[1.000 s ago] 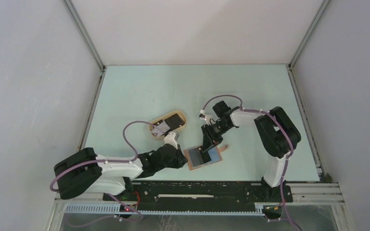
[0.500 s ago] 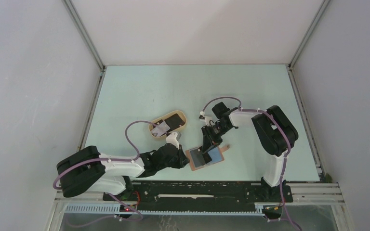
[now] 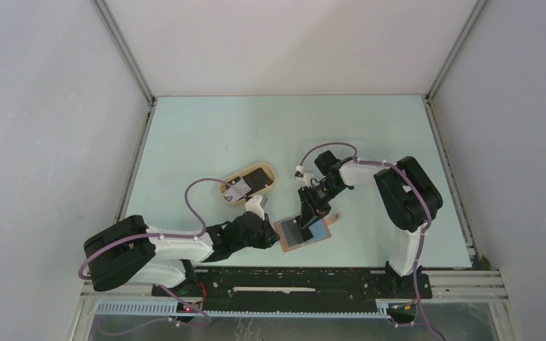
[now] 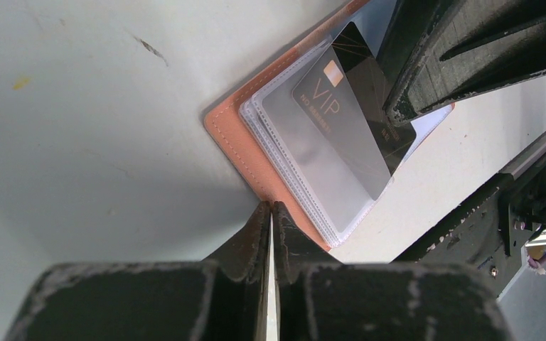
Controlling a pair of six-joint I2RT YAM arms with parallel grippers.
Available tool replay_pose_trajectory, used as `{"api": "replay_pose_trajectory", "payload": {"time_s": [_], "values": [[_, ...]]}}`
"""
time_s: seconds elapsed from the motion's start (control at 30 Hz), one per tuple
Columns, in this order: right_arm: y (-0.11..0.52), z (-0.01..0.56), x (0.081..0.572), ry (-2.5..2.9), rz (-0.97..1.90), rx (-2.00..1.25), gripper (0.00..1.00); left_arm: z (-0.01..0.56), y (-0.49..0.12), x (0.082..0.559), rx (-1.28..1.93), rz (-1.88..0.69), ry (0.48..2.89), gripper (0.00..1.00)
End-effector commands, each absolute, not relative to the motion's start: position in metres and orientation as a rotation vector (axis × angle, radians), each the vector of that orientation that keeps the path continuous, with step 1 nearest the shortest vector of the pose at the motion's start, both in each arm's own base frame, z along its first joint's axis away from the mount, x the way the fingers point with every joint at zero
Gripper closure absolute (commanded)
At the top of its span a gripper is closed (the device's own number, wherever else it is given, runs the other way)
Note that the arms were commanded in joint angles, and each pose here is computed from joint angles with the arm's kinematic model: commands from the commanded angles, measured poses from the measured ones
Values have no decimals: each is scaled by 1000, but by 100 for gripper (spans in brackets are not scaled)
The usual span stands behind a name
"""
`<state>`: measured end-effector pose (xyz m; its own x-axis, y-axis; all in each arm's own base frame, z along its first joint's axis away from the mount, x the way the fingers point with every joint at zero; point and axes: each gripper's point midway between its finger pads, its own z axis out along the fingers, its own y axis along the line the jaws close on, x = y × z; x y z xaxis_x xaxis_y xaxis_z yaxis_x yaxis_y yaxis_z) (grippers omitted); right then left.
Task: Put the credit cards into the card holder
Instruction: Insert the credit card into the card holder.
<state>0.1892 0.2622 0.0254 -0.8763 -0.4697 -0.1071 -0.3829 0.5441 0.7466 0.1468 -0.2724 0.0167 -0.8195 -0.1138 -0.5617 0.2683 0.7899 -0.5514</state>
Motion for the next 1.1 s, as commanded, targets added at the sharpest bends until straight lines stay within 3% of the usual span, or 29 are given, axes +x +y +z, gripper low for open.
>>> {"api": "replay_pose_trajectory", "payload": {"time_s": [0.0,0.73,1.07], "values": [[254,28,189,-2699,-1196,809,56,33,-285,152,127,-904,2338,93],[266,38,155,-2599,-1229,869,68,35,-294,148,158,-961,2341,97],[275,44,150,-2565,-1287,898,64,37,-299,148,167,-988,2334,98]]}}
